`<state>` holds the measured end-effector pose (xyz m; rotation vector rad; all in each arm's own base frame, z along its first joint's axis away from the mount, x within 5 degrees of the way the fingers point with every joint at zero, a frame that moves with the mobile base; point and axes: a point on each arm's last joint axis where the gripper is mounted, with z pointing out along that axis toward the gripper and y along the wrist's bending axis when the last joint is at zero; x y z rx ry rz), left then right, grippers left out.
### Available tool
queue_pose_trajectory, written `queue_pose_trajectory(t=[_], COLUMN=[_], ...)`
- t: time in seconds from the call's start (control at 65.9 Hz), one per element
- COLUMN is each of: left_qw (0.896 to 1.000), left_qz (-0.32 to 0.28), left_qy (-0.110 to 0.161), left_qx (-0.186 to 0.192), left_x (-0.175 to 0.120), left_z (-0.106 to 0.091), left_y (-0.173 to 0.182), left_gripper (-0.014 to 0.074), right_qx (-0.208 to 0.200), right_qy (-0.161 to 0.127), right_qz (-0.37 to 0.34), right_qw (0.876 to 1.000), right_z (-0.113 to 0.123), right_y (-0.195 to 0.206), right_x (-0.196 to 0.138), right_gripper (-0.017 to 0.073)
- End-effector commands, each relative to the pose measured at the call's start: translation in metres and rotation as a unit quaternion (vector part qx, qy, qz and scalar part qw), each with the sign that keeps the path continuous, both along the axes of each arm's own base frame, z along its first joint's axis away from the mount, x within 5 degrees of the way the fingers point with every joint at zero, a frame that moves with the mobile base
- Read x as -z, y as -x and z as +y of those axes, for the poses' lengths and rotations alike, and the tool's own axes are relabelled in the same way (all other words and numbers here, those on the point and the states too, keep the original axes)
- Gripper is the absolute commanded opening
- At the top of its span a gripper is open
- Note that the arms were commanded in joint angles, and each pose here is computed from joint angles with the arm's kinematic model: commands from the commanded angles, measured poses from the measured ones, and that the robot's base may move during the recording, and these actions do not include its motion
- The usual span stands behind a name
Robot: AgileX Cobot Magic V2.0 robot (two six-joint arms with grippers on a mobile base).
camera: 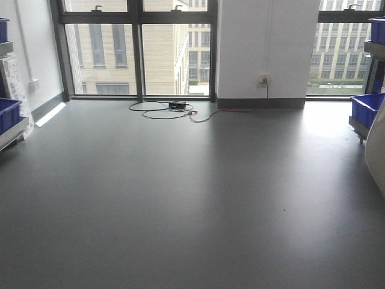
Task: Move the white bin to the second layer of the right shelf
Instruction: 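Keep holding the bin while driving toward the roller shelf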
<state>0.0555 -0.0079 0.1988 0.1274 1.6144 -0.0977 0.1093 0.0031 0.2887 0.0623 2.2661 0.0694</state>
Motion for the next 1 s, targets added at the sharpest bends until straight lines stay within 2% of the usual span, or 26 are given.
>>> queue_pose_trajectory(t=[0.0,0.986], left_qw=[0.999,0.999], left_qz=[-0.032,-0.032], left_qy=[0.006,0.006], left_qx=[0.002,0.002], left_x=[0.0037,0.0037], left_z=[-0.0003,-0.0003], left_y=[-0.0004,-0.0004], left_gripper=[0.0085,0.0085], right_qx=[0.001,0.001], right_qy=[0.000,0.000], right_qz=[-0.052,-0.053], right_qw=[0.999,0.999], right_z=[-0.0003,-0.0003], right_y=[-0.0049,-0.0050], right_x=[-0.0146,-0.0147], right_gripper=[0.0048,0.0048])
